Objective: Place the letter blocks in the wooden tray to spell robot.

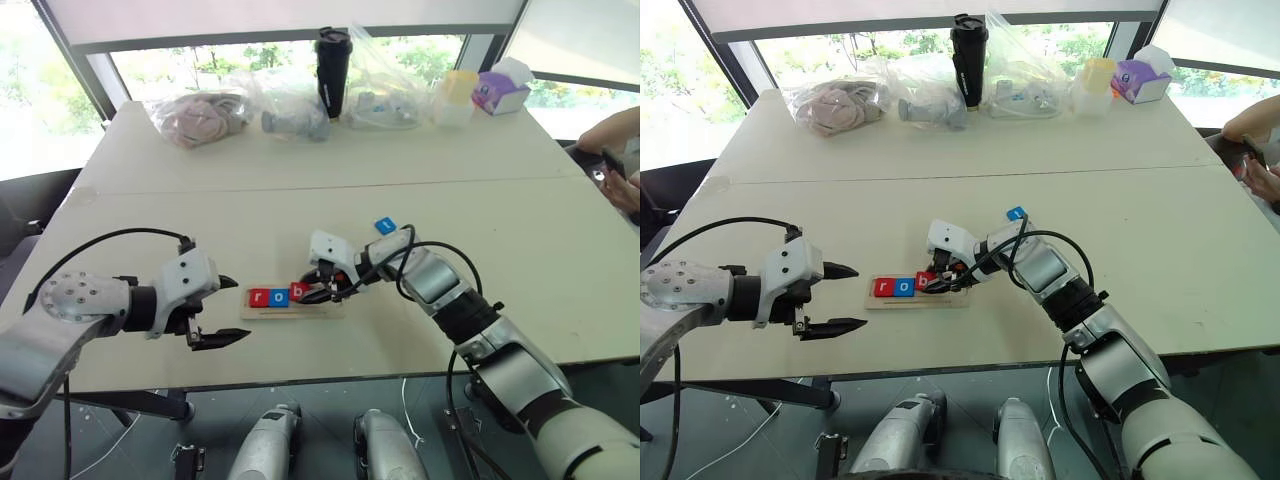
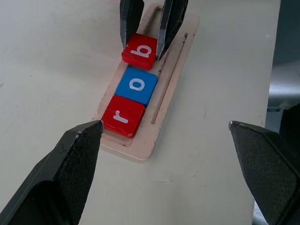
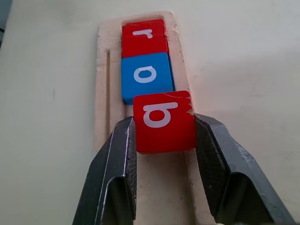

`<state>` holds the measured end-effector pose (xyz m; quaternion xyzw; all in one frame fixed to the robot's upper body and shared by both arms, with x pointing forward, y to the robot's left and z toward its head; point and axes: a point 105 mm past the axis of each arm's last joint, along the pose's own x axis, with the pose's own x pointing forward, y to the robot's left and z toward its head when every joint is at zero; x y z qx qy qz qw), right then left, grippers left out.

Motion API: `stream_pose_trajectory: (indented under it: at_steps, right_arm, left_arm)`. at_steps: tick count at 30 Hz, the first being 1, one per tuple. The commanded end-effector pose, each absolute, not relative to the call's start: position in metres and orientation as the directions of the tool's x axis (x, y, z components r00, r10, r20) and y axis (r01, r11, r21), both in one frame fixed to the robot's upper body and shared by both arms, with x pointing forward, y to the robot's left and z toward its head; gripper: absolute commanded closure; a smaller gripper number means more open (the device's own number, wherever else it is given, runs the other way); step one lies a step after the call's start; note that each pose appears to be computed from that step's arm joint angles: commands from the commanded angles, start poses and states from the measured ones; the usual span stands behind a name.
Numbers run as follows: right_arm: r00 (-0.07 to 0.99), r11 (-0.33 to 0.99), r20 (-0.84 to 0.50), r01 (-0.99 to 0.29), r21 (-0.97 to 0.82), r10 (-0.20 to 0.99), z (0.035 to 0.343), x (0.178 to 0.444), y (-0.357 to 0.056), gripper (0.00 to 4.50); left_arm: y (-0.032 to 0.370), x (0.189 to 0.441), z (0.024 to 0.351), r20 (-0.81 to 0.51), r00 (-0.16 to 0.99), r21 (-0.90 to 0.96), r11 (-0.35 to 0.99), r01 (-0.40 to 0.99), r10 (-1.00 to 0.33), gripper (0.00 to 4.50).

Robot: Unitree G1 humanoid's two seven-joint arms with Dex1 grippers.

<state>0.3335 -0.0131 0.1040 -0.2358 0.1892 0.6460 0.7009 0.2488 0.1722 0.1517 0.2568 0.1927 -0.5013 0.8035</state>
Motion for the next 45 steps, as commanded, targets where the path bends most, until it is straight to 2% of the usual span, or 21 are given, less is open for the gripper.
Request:
stream_pose_trajectory:
  at_steps: [1, 9, 23, 35, 45]
  right_arm:
    - [0.090, 0.020, -0.557, -0.991, -0.131, 0.825, 0.116, 0.334, -0.007, 3.33]
    - [0.068, -0.013, -0.562, -0.990, -0.138, 0.825, 0.121, 0.325, -0.007, 3.33]
    - [0.096, 0.010, -0.590, -0.989, -0.148, 0.802, 0.109, 0.324, -0.007, 3.33]
    - [0.078, -0.015, -0.580, -0.988, -0.153, 0.811, 0.109, 0.318, 0.007, 3.33]
    - [0.106, 0.015, -0.577, -0.987, -0.160, 0.810, 0.109, 0.320, 0.005, 3.33]
  left_arm:
    - [0.169, 0.250, 0.160, -0.544, 0.435, 0.250, 0.357, 0.900, -0.718, 0.00]
    - [0.167, 0.252, 0.160, -0.541, 0.435, 0.253, 0.354, 0.900, -0.720, 0.00]
    - [0.164, 0.255, 0.161, -0.534, 0.434, 0.257, 0.349, 0.901, -0.726, 0.00]
    - [0.168, 0.260, 0.159, -0.538, 0.442, 0.266, 0.352, 0.897, -0.718, 0.00]
    - [0.167, 0.263, 0.157, -0.538, 0.442, 0.271, 0.349, 0.897, -0.718, 0.00]
